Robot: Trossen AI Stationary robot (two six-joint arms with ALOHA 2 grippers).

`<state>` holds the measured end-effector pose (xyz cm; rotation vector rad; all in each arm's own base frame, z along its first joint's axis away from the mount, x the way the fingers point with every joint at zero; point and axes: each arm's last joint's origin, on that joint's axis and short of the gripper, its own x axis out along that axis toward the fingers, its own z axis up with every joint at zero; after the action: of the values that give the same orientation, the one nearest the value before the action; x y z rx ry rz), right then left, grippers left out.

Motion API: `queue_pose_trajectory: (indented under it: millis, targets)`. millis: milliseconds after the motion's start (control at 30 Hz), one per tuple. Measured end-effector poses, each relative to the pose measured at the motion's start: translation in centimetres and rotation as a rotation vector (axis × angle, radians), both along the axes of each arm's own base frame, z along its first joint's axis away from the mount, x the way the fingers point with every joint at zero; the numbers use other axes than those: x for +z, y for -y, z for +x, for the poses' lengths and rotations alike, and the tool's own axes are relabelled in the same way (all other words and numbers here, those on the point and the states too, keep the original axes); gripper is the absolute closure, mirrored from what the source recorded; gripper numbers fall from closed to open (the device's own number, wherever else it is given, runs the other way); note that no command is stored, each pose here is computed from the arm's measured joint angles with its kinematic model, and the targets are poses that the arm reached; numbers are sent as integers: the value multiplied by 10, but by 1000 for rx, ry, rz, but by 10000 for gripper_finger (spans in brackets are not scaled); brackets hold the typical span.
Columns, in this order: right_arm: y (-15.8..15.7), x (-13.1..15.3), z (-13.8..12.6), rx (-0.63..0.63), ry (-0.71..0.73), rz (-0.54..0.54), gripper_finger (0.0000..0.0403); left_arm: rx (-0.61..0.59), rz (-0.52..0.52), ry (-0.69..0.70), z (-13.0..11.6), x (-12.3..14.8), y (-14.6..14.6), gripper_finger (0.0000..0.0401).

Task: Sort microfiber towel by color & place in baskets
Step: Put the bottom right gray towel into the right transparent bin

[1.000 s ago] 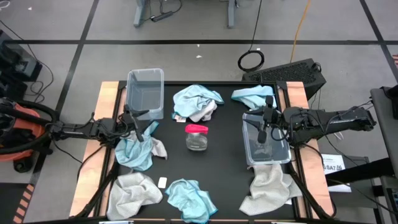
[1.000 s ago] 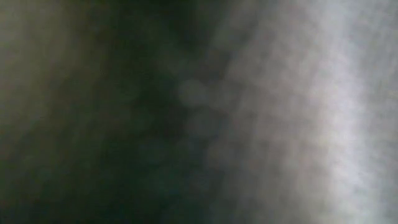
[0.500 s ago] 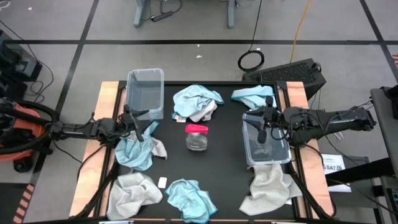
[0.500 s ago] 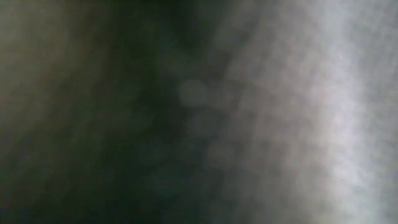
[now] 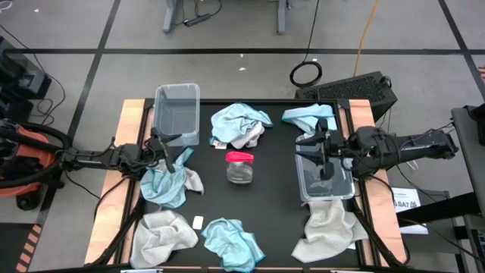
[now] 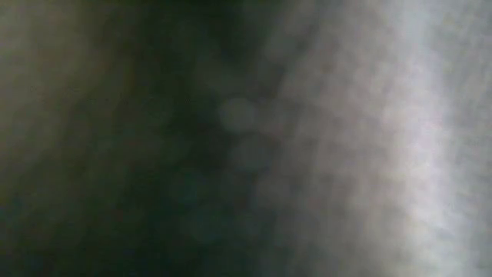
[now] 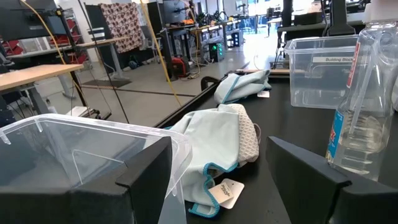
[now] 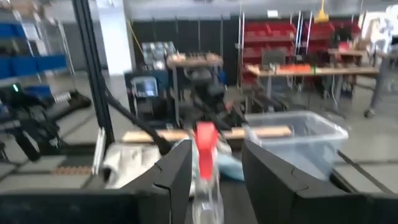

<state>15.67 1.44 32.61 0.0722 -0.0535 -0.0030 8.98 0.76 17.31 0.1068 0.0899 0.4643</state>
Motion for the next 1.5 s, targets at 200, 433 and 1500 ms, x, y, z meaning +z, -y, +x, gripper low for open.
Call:
queue_pose_trajectory:
  millis: [200, 433, 1500]
  targets:
    - [-9, 3, 11, 98, 19, 1, 271, 0, 0, 0, 0, 0, 0, 138]
    - [-29, 19, 31, 318, -84, 89, 271, 0, 0, 0, 0, 0, 0, 138]
    - [-161, -37, 79, 327, -1370, 234, 141, 0, 0, 0, 0, 0, 0, 138]
